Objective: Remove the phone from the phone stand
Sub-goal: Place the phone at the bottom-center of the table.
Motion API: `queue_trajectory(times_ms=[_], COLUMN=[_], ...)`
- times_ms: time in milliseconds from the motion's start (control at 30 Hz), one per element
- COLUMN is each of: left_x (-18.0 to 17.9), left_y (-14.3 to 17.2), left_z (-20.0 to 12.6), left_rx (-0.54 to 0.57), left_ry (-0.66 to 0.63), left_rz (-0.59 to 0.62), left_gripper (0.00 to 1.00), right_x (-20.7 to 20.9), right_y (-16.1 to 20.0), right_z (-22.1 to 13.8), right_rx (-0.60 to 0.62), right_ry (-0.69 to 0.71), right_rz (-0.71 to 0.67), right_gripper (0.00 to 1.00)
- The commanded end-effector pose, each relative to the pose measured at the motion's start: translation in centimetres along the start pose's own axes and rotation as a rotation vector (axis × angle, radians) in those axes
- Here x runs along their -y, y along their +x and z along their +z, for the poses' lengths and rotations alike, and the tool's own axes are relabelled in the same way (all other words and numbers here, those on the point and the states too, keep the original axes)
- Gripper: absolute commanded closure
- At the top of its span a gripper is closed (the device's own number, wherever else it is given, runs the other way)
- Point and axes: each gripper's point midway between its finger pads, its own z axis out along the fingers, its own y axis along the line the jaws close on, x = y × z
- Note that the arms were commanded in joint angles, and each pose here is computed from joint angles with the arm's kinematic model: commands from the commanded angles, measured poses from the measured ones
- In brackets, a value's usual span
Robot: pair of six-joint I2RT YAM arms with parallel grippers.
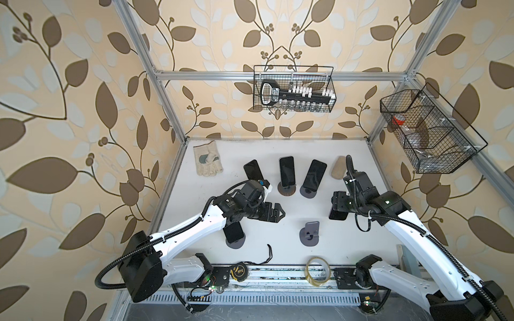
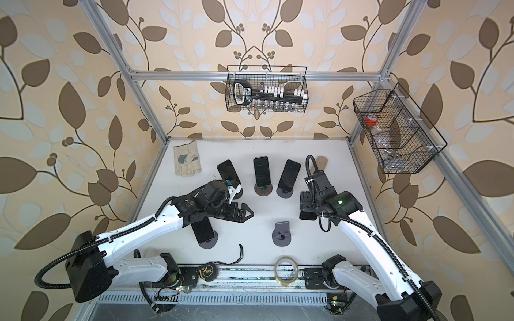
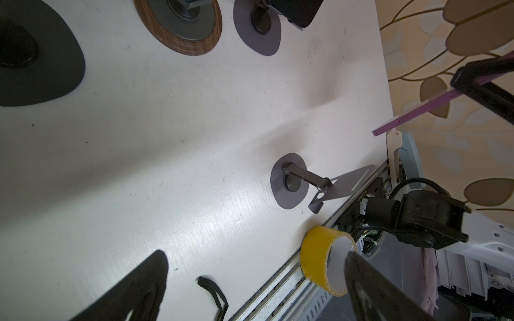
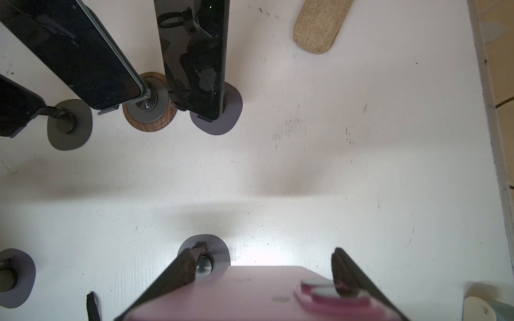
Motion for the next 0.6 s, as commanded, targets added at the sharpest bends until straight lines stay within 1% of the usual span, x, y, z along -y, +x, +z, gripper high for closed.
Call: queue_trajectory(times_ms=[0,67,100,167,200,233,333,467,500,567], left_x=[1.7,1.5,1.1,-0.3,-1.1,-1.5,-2.1,-3.4,-3.6,-3.5], left_y=[-1.2,-1.5,-1.7,-2.5,-3.0,-3.4,-4.0,-4.2,-4.3,-4.3], left_z=[-1.1,-1.9,-2.6,-4.2,-5.1,-5.8,-6.7,-7.7,-8.0,-8.5], left_rx=[0.034,0.040,0.043,0.065,0.082,0.100,0.134,0.119,0.121,0.142], left_ry=[0.042,0.003,-0.038,-0.164,-0.236,-0.275,-0.327,-0.419,-0.432,-0.418], left_rz=[0.045,0.091,0.132,0.187,0.183,0.174,0.151,0.145,0.150,0.169], left_gripper=[0.01,0.01,0.01,0.01,0.01,0.01,0.01,0.01,0.01,0.01], right_x=[-1.0,-1.6,-1.9,-2.6,-3.0,-3.5,-5.4,-8.4,-9.3,-11.2], right_y=[-1.1,-1.7,-2.0,-2.5,-2.6,-2.7,-2.7,-2.9,-2.9,-3.2], right_z=[0.0,-0.2,-0.3,-0.5,-0.5,-0.4,-0.2,0.0,0.0,-0.2], right_rx=[0.022,0.029,0.032,0.030,0.027,0.023,0.012,0.003,-0.001,0.004], right_ry=[-0.040,-0.061,-0.073,-0.095,-0.109,-0.123,-0.150,-0.198,-0.217,-0.254], right_rz=[-0.036,-0.048,-0.057,-0.068,-0.075,-0.085,-0.140,-0.206,-0.217,-0.230], right_gripper=[0.37,0.38,0.38,0.39,0.39,0.40,0.40,0.40,0.40,0.40])
